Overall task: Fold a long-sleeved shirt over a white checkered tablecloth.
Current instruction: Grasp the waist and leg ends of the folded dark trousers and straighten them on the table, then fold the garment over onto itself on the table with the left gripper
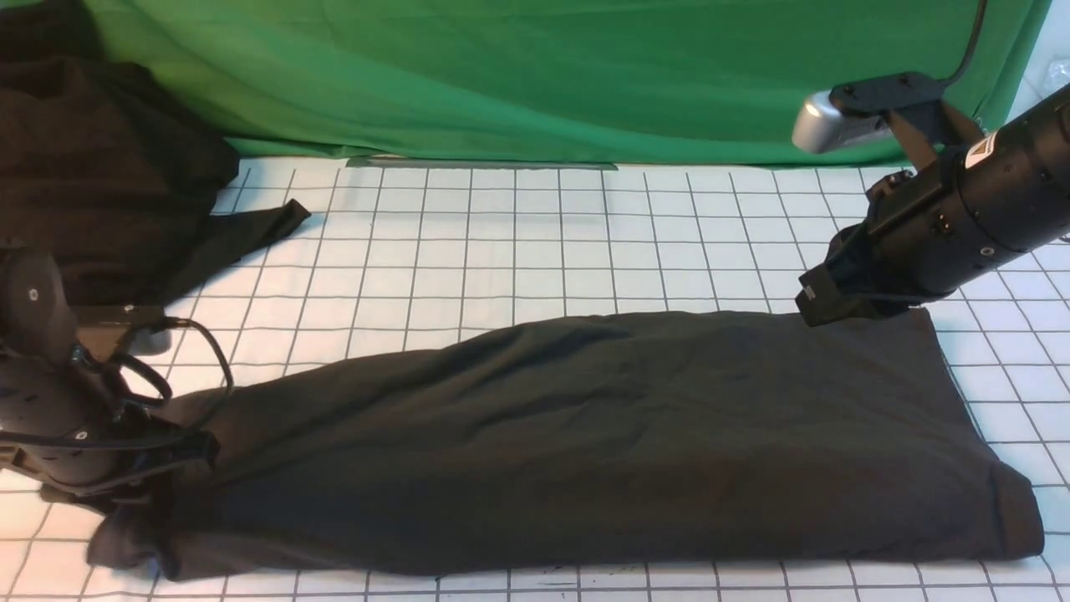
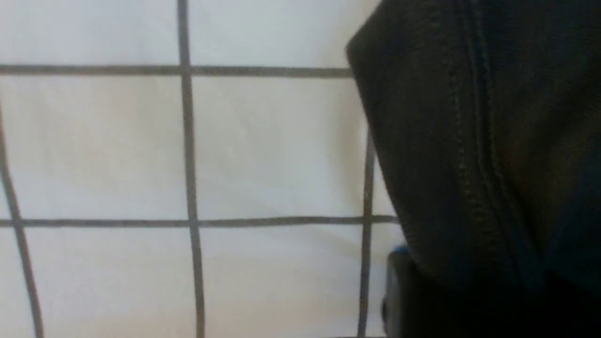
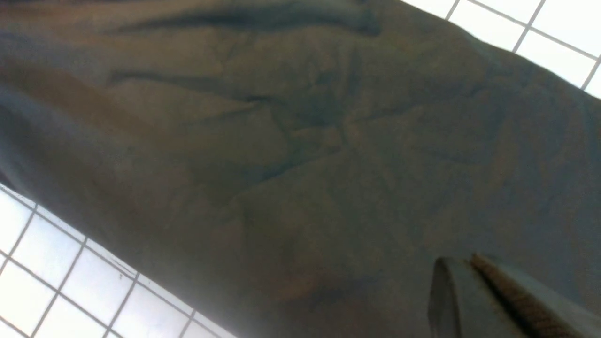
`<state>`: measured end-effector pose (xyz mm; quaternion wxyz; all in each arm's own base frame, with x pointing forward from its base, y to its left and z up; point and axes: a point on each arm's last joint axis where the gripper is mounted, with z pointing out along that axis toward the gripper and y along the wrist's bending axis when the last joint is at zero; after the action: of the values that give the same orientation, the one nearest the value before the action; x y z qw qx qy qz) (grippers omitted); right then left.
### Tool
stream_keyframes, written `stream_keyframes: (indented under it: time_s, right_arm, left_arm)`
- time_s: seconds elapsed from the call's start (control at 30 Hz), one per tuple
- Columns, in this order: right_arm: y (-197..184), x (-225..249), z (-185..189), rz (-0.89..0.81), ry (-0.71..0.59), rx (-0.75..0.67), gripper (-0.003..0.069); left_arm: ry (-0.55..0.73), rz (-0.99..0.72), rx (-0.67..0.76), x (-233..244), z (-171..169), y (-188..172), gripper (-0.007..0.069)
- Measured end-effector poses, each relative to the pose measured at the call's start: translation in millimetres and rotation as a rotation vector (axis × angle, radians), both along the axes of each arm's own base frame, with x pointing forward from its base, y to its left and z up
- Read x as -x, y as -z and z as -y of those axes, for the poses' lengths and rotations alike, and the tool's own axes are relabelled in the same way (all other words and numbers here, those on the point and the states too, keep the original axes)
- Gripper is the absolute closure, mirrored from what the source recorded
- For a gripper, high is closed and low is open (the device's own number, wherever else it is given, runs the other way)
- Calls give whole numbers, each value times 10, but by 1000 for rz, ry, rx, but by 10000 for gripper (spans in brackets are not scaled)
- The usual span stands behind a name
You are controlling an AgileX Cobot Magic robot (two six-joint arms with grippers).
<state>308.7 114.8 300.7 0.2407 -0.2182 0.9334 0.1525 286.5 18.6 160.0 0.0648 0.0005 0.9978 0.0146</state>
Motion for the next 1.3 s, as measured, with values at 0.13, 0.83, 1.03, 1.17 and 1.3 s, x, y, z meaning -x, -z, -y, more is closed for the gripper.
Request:
stream_keyframes:
  time_s: [0.13,0.83,1.03,1.17,1.3]
  right_arm:
    - [0,0,-1,0,0,-1,638]
    - [14,-5,78,-13,-4,29,637]
    - [43,-79,504,-54,118,80,621]
    - [51,-116,870,-79,236,83,606]
    - [55,-118,1206,-94,340,80,594]
  left_arm:
    - [35,-52,-77,11,-54,-156,565]
    - [345,318,-203,-315,793,-2051,566]
    - [479,351,-50,-497,1758,-2025,566]
    - [543,362,21,-522,2355,-1960,566]
    - [585,364,107,-462,2927,-1880,566]
